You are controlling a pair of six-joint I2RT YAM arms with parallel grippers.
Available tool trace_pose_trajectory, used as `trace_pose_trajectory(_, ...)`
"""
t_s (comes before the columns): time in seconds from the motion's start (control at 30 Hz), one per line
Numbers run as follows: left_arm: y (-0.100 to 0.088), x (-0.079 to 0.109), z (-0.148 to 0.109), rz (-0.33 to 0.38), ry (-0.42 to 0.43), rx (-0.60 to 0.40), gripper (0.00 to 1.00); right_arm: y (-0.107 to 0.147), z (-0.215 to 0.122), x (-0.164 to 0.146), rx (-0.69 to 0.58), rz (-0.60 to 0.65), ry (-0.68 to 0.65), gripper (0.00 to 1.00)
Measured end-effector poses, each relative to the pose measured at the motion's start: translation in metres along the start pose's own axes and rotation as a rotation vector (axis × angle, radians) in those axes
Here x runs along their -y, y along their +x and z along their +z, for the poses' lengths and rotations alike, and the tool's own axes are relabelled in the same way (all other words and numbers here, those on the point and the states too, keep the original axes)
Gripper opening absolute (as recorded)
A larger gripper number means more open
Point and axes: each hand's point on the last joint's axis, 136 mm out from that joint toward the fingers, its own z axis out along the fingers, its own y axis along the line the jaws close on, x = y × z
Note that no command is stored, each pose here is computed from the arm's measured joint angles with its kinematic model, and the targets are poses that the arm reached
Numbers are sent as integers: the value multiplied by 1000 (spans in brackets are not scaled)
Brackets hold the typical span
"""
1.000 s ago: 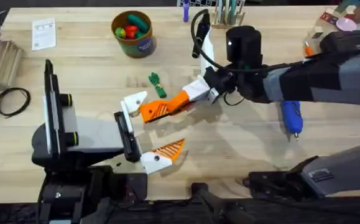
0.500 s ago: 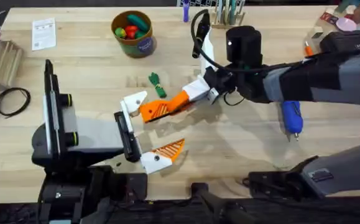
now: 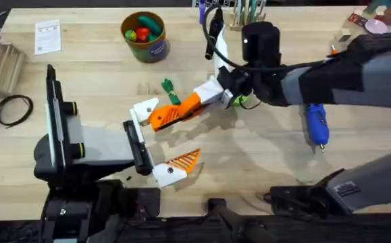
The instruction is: Pick up the gripper from the table and insert it into the empty holder that is missing its gripper. Then pick up a screw, insert it into the mounting hole, and use the screwdriver to tighten it. Finally, clean up the table by picking up the vegetable and placing it into the bucket.
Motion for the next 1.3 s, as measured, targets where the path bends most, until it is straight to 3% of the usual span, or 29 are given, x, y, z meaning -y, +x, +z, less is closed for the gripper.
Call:
trace_pose_trajectory(0.33,0,-3,0,-1,-17,-1,987,-19,9,8,-21,-16,-2,8)
trace_pose_trajectory(1.3,0,-8,-1,-2,-43,-2,985,-32,16,10,3,13,21,8)
